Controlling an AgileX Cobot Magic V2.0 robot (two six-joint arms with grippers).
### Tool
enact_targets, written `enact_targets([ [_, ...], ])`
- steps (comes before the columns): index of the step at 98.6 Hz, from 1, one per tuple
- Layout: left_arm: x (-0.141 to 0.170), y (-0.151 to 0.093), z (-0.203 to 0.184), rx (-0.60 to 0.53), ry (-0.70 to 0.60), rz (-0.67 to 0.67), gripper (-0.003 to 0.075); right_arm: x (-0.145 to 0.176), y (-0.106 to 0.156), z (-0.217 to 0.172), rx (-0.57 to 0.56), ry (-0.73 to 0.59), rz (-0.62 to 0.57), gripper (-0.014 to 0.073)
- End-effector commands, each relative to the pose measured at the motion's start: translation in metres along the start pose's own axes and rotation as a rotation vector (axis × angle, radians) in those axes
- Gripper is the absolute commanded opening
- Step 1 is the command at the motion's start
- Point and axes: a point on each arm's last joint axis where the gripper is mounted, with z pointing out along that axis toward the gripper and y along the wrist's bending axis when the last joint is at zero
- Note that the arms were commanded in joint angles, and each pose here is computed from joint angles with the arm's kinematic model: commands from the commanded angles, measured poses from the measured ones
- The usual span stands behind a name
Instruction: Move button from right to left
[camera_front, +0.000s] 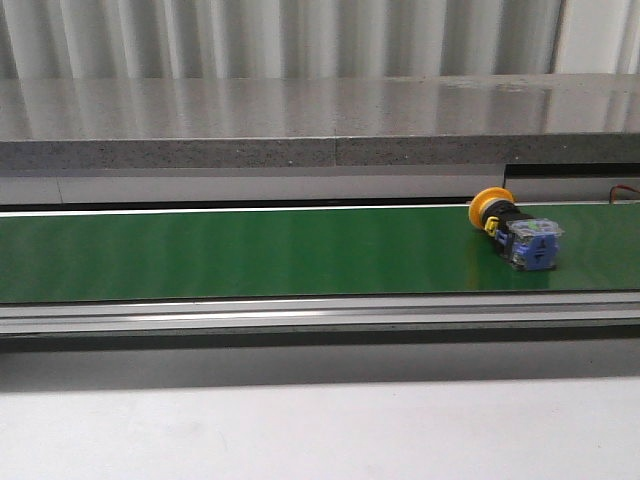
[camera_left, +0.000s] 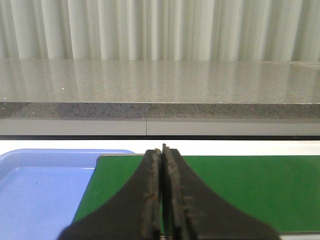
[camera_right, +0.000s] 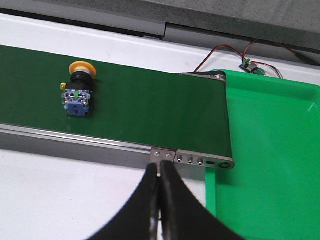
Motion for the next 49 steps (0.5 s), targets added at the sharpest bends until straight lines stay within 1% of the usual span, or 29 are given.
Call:
enact_targets([
  [1, -0.004, -0.002, -0.003, 0.024, -0.125, -0.015, -0.002, -0.012, -0.002, -0.004, 0.022, -0.078, -0.015, -0.0067],
  [18, -0.018, -0.003, -0.005, 0.043, -0.278, -0.015, -0.002, -0.012, -0.002, -0.004, 0.022, -0.078, -0.015, -0.0067],
  [24, -0.021, -0.003, -0.006, 0.043, -0.285, -0.017, -0.002, -0.012, -0.002, -0.004, 0.022, -0.078, -0.015, -0.0067],
  [31, -0.025, -0.003, -0.006, 0.037, -0.256, -0.019, -0.002, -0.012, -0.002, -0.004, 0.022, -0.078, -0.015, -0.0067],
  [36, -0.029, -0.002, -0.006, 0.027, -0.206, -0.023, -0.002, -0.012, -0.002, -0.004, 0.022, -0.078, -0.015, -0.0067],
  [49, -0.054, 0.0, -0.006, 0.011, -0.117, -0.042, -0.002, -0.012, -0.002, -0.004, 0.022, -0.078, -0.015, -0.0067],
])
